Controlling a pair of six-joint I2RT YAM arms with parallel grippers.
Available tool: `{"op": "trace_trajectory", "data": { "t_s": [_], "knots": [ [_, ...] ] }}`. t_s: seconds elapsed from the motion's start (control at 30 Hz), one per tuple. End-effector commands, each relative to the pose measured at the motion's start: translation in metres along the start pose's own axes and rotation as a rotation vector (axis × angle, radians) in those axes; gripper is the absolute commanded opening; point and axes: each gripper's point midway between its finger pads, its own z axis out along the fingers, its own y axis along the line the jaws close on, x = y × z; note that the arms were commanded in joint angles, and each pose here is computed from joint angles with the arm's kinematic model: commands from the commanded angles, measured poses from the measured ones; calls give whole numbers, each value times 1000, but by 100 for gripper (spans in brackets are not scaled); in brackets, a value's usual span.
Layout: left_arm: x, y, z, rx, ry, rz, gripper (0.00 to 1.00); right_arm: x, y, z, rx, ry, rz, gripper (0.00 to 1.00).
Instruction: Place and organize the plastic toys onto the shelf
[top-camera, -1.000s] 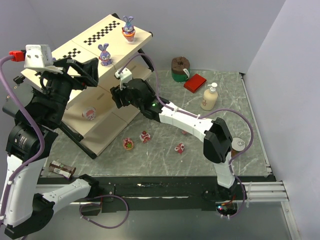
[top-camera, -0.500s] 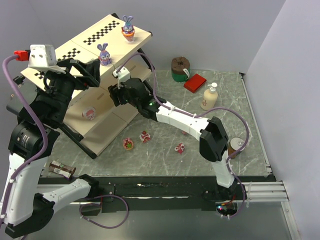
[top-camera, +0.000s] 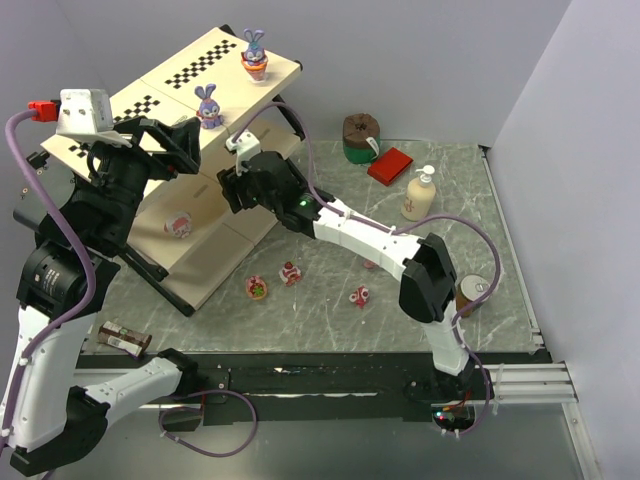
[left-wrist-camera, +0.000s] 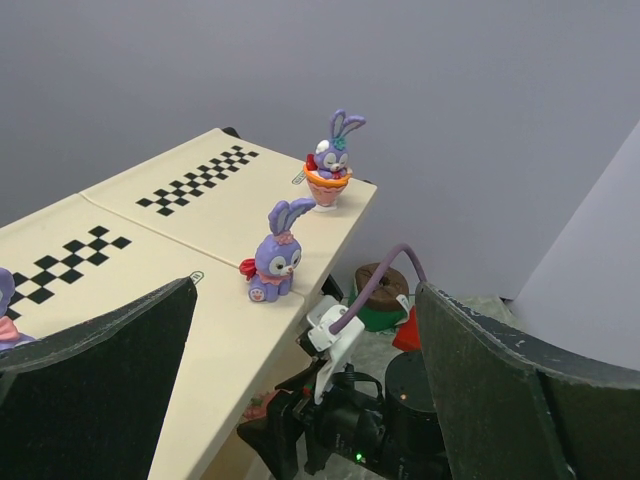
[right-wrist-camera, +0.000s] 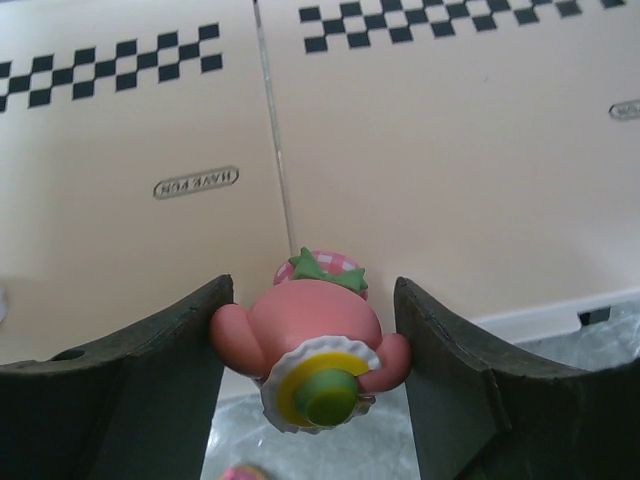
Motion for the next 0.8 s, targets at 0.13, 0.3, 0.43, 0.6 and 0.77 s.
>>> {"op": "trace_trajectory", "data": {
  "t_s": [0.13, 0.3, 0.43, 0.6, 0.77],
  "knots": [
    [-2, -2, 2, 6, -5, -6, 96, -33, 3, -47, -28, 21, 63, 49],
    [0, -4, 5, 9, 0, -5, 97, -27, -1, -78, -28, 103, 80, 47],
    [-2, -5, 5, 17, -4, -8, 96, 3, -23, -103, 23, 238, 154, 47],
    [1, -7, 6, 24, 2, -15, 97, 88, -73, -128, 113, 472, 207, 48],
    [5, -9, 7, 32, 12, -21, 97, 177, -101, -145, 166, 642, 178, 48]
  ]
}}
